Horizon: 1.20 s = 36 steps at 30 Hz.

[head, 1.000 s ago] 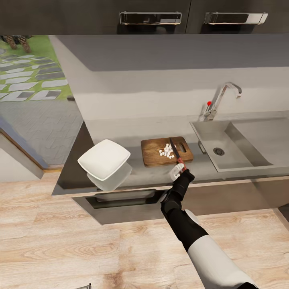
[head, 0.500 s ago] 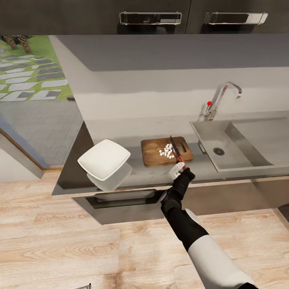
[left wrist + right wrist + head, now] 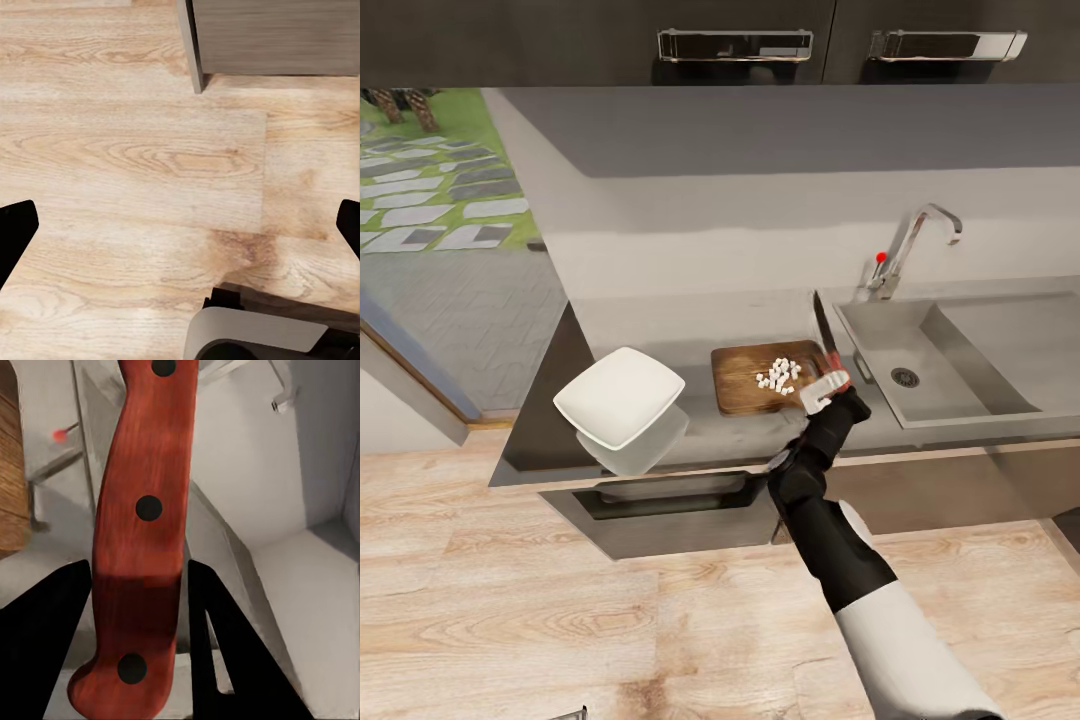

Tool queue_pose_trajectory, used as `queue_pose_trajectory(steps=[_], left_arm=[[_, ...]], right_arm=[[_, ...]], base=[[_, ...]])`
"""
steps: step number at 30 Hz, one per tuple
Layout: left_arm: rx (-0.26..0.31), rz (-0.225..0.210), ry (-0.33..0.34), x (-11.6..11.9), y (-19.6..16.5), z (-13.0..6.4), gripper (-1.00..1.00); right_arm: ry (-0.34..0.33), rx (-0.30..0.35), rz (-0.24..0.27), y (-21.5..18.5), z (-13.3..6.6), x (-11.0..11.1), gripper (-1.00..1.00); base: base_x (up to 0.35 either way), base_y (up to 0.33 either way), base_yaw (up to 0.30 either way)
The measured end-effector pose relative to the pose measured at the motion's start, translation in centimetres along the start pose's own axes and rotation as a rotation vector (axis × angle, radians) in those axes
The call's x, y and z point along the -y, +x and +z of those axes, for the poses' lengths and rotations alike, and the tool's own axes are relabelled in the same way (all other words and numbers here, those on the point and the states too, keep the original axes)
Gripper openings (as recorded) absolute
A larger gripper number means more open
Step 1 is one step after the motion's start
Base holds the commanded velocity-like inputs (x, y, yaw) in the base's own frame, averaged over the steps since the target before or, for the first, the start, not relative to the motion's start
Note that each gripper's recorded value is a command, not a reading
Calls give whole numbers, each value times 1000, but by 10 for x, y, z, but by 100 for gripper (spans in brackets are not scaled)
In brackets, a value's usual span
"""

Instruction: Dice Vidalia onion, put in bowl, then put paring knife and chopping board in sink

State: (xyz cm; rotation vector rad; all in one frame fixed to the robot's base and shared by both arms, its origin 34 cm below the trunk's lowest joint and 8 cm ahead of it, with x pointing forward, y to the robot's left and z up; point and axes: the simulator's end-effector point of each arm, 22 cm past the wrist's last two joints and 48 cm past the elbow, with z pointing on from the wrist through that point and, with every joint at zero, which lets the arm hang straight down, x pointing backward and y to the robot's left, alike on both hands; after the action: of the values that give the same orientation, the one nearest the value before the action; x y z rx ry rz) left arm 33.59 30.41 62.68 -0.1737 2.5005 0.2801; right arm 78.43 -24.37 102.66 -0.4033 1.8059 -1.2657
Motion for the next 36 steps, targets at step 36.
queue_pose_trajectory(steps=[36], left_arm=[[-5,-1,-2,1,1,0,100]], right_arm=[[-955,-106,625,157,64,44,-100]], base=[[49,-49,0]])
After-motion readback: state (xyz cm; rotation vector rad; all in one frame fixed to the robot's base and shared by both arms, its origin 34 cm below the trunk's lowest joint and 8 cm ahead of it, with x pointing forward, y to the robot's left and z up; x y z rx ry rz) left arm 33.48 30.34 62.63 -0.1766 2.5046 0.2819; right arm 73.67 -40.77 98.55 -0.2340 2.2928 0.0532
